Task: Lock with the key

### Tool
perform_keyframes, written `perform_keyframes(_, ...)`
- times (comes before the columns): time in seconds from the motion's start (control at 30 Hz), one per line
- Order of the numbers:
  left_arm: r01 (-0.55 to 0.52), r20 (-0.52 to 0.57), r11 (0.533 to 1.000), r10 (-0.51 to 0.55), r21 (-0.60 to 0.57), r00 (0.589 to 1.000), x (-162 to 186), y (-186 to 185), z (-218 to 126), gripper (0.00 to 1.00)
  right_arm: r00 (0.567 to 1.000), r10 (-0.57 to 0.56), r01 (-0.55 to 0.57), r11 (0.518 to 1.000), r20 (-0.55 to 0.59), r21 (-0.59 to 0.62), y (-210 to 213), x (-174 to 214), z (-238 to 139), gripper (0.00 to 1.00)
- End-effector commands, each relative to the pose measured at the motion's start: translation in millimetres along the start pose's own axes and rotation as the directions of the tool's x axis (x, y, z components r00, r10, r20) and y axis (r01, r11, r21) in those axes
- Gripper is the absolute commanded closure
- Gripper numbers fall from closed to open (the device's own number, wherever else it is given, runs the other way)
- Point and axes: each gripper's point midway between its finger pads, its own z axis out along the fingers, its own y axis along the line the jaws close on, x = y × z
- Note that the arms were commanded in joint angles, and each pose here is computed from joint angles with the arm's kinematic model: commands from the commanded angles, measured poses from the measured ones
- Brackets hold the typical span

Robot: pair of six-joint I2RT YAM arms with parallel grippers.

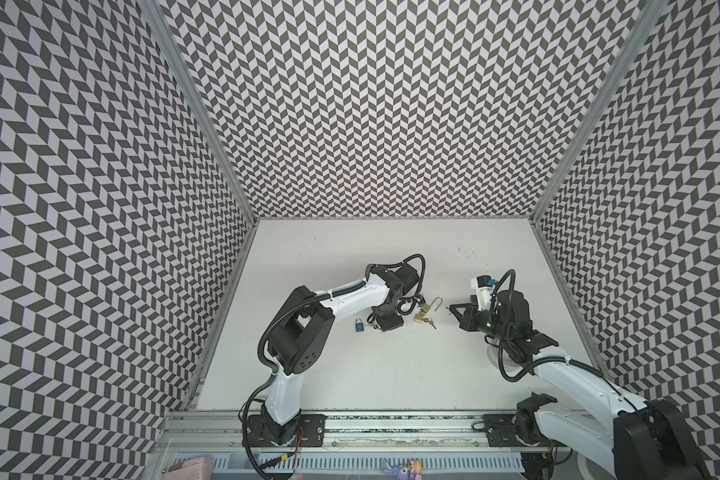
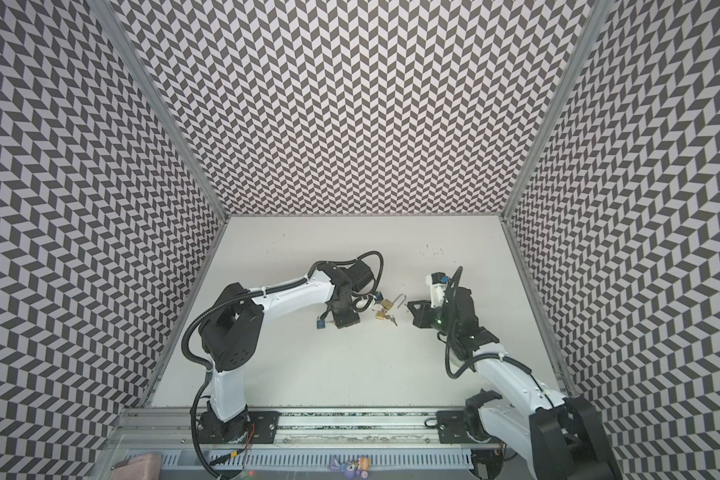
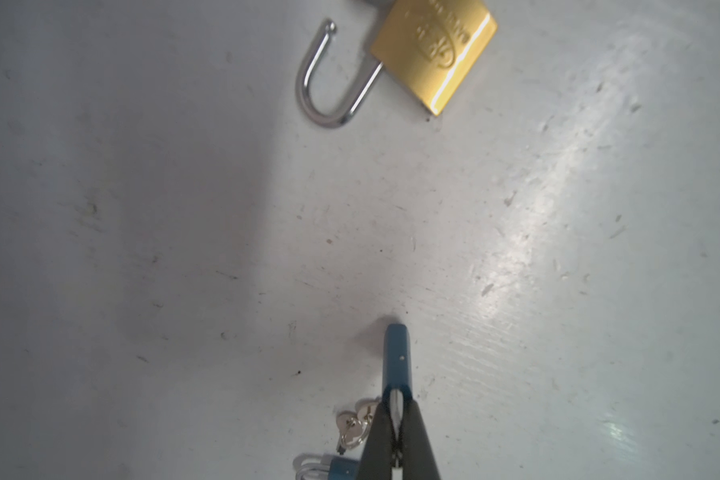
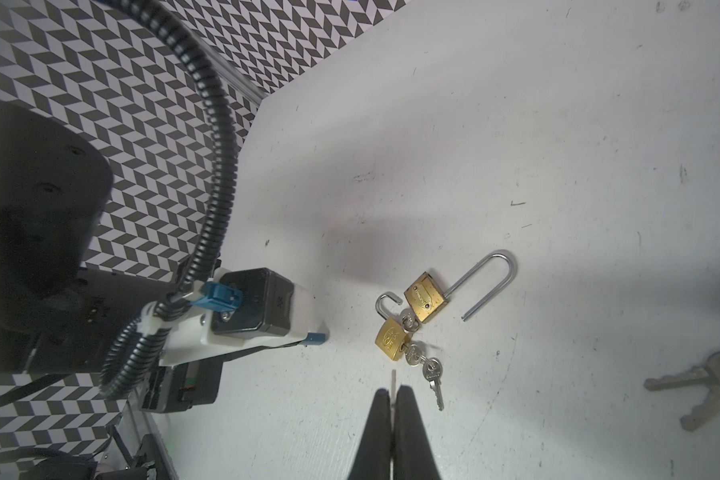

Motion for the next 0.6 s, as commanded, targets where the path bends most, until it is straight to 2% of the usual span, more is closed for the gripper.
perform_keyframes(0.0, -0.026, -0.025, 1.000, 0.025, -0.018, 0.999, -0.7, -0.8, -2.4, 1.00, 0.999, -0.024, 0.025, 0.999, 0.029, -0.034, 5.7, -7.2, 0.2, 1.00)
perform_keyframes(0.03, -0.023, -0.028, 1.000, 0.023, -0.019, 0.999, -0.5, -0.2, -1.3, 0.94, 0.999, -0.024, 0.025, 0.999, 0.026, -0.035, 5.5, -6.5, 0.5, 1.00)
perform_keyframes(0.1, -0.024, -0.020, 0.999, 0.024, -0.020, 1.000, -3.5, -0.2, -2.0, 0.76, 1.000, -0.024, 0.025, 0.999, 0.020, -0.040, 5.6, -4.9, 0.9, 1.00)
perform_keyframes(0.2, -0.022, 0.003, 0.999, 0.023, -0.031, 1.000, -9.0, 2.5, -5.9, 0.59, 0.999, -0.026, 0.027, 0.999, 0.019, -0.039, 5.0, -4.3, 0.6, 1.00)
perform_keyframes(0.27, -0.019, 0.016, 0.999, 0.020, -0.042, 1.000, -13.0, 5.3, -9.4, 0.55, 0.999, -0.027, 0.028, 0.999, 0.019, -0.040, 5.2, -4.4, 0.6, 1.00)
perform_keyframes(0.57, -0.013, 0.007, 0.997, 0.014, -0.070, 1.000, -10.8, 14.5, -9.3, 0.55, 0.999, -0.029, 0.030, 0.999, 0.015, -0.043, 5.3, -3.0, -0.2, 1.00)
